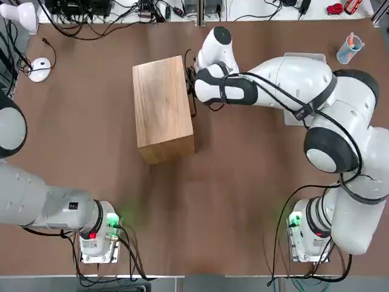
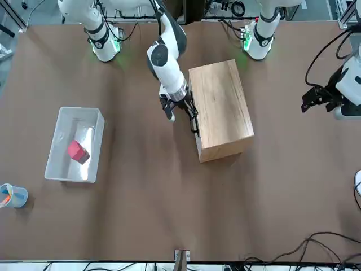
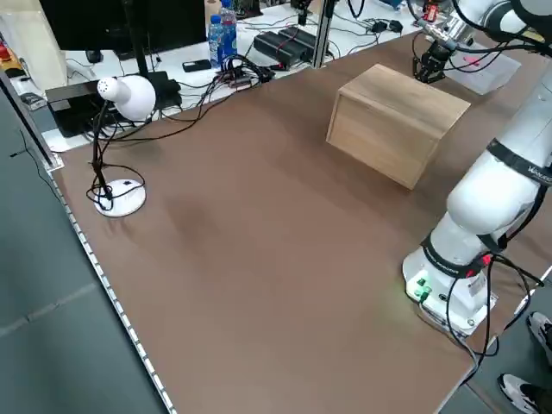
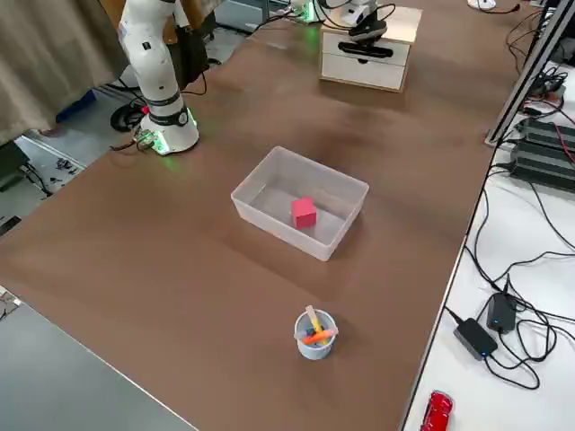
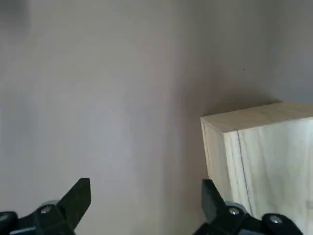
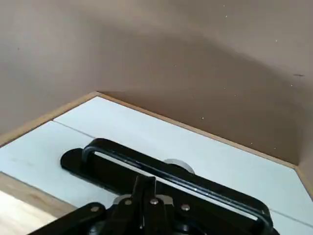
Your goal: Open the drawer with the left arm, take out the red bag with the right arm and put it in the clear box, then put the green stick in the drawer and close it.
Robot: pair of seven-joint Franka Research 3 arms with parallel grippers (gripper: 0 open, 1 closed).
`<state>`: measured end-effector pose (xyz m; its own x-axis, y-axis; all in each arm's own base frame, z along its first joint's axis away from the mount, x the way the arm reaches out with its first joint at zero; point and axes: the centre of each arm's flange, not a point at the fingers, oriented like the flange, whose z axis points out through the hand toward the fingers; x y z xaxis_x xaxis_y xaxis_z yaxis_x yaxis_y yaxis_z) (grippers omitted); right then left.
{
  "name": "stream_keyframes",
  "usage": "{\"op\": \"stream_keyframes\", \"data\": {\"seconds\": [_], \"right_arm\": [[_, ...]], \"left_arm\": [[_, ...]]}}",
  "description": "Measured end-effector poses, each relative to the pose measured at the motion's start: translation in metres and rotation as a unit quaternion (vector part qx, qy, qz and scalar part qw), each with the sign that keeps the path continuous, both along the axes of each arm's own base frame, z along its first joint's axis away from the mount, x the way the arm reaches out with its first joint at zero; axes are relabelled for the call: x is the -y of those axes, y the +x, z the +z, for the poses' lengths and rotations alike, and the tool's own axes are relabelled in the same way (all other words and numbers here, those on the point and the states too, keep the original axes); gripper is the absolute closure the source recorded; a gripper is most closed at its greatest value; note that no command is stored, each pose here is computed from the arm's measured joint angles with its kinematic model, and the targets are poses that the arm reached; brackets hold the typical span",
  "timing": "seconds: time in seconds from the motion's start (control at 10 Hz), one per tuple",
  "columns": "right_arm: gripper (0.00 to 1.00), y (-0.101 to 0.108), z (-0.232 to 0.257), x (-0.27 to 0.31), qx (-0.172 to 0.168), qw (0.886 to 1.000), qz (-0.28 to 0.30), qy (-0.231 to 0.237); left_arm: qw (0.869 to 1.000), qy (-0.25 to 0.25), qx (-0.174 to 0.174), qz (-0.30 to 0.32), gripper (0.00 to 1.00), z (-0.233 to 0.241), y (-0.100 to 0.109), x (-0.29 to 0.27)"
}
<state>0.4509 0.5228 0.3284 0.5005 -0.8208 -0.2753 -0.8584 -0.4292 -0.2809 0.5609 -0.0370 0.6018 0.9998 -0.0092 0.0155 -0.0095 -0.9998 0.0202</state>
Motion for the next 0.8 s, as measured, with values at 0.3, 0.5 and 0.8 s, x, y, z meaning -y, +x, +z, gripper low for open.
{"op": "stream_keyframes", "data": {"seconds": [0.3,0.5,0.8], "right_arm": [[0.94,0.015,0.013,0.007,0.009,1.0,0.008,0.005],[0.94,0.048,0.044,0.041,0.008,0.999,0.031,0.001],[0.93,0.103,0.087,0.129,0.006,0.994,0.108,-0.015]], "left_arm": [[1.0,0.0,0.0,0.0,0.0,0.0,0.0,0.0],[1.0,0.0,0.0,0.001,0.0,0.0,0.0,-0.001],[1.0,0.0,0.0,0.001,0.0,0.0,0.0,-0.001]]}}
